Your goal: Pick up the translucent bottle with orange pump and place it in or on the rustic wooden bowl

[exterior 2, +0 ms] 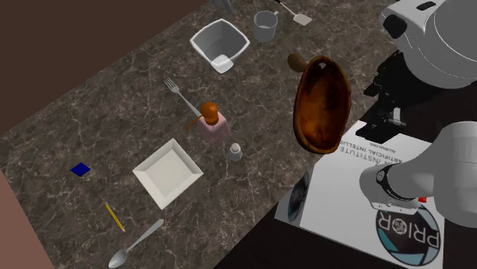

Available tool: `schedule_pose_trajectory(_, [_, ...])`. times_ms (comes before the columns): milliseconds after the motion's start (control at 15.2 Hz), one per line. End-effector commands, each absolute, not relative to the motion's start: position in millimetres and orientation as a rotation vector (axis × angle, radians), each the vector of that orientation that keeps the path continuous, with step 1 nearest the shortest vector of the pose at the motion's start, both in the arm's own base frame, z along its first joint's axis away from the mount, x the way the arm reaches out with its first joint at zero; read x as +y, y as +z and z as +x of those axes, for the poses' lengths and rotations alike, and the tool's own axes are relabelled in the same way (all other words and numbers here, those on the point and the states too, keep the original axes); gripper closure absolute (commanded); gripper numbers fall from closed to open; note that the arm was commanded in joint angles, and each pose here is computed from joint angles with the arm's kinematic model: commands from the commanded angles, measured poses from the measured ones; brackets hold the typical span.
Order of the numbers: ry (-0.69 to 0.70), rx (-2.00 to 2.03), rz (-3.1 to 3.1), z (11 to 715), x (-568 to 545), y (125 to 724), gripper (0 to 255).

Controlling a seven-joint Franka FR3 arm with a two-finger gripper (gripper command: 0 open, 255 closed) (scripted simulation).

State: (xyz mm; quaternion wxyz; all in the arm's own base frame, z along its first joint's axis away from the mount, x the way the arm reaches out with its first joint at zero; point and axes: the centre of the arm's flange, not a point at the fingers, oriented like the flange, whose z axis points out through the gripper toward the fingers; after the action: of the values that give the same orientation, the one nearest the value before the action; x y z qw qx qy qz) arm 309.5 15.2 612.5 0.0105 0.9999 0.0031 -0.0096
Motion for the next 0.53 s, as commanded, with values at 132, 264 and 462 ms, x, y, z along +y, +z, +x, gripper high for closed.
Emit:
schedule_pose_trajectory(132, [-0.026,0.024,3.13,332.7,13.0,600.5,0])
schedule_pose_trajectory(264, [-0.023,0.038,3.14,355.8,11.1,588.6,0])
schedule_pose_trajectory(462, [-0.017,0.059,3.154,390.7,8.9,570.8,0])
